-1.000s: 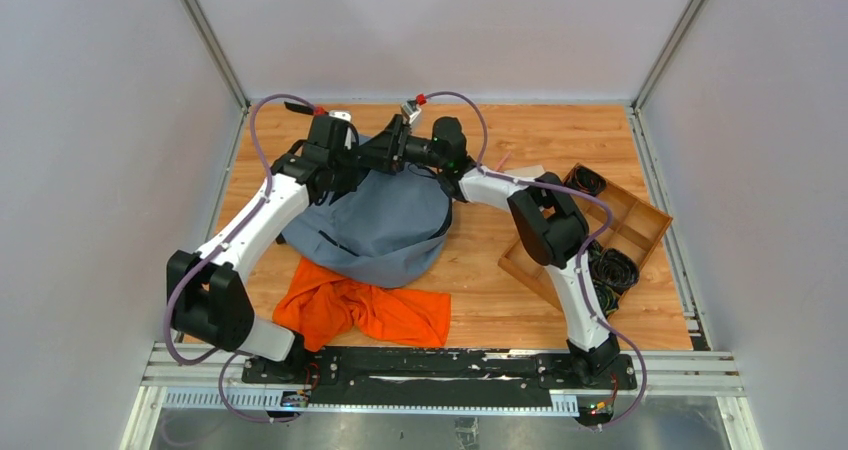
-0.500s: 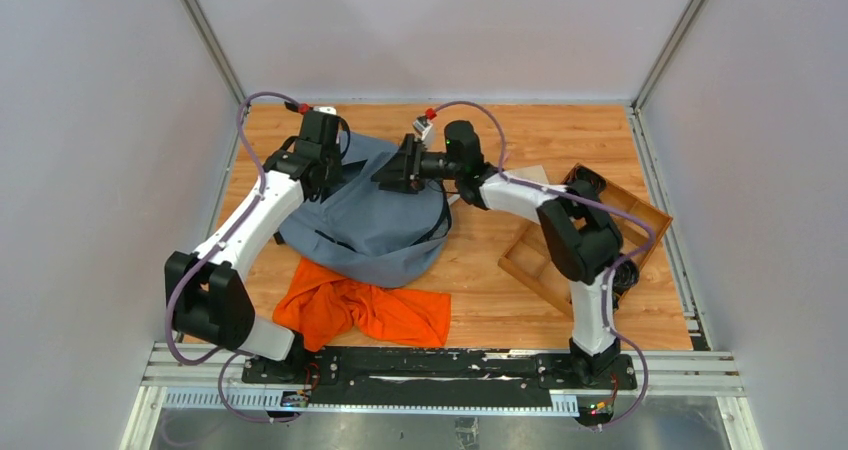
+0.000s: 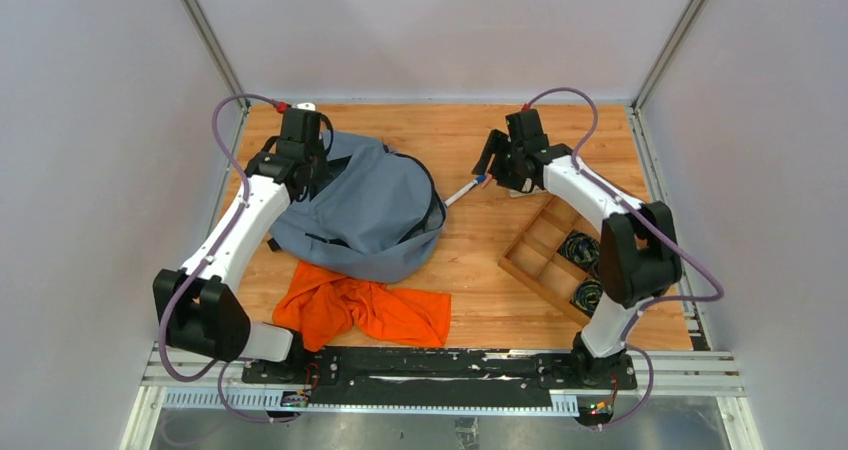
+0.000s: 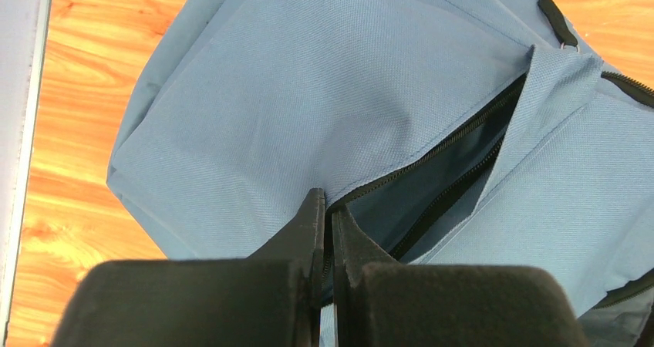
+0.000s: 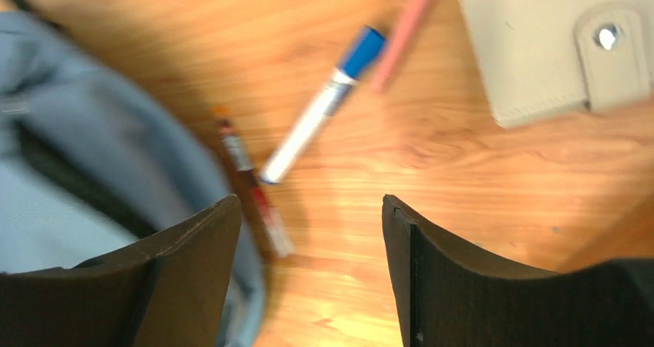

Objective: Pack the student bag
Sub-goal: Pick up the stationery from the center of the board.

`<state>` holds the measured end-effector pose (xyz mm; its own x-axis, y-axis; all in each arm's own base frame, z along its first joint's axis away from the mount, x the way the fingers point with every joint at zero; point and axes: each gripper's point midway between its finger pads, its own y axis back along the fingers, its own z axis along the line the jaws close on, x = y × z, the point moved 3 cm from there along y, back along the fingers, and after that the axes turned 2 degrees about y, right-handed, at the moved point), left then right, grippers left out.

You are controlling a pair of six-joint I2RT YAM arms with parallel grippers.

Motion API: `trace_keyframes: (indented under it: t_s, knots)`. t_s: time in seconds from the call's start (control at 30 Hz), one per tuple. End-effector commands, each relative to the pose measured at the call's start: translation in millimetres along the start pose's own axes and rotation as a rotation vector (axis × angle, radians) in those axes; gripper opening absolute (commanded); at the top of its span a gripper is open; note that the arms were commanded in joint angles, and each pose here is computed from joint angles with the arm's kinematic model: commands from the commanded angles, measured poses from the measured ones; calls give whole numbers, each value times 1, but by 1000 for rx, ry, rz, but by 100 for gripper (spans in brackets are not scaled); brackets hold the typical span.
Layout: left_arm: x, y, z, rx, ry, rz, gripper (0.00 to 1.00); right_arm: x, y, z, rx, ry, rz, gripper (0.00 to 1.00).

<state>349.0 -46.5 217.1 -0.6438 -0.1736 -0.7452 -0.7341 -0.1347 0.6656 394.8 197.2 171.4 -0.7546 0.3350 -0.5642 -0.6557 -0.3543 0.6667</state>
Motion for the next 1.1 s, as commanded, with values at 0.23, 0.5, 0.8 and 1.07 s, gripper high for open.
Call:
trace_keyframes:
  t_s: [0.23, 0.5, 0.8, 1.07]
  knots:
    - [-22, 23, 26, -50, 117, -107, 0, 26, -51, -37, 301, -89, 141, 62]
    - [-18, 24, 16, 56, 132, -93, 0, 29, -80, -23, 352, -179, 145, 64]
    - [-4, 14, 8, 103, 126, -38, 0, 34, -106, -18, 484, -94, 156, 63]
    - [-2, 13, 7, 113, 122, -34, 0, 55, -110, -34, 555, -53, 193, 57]
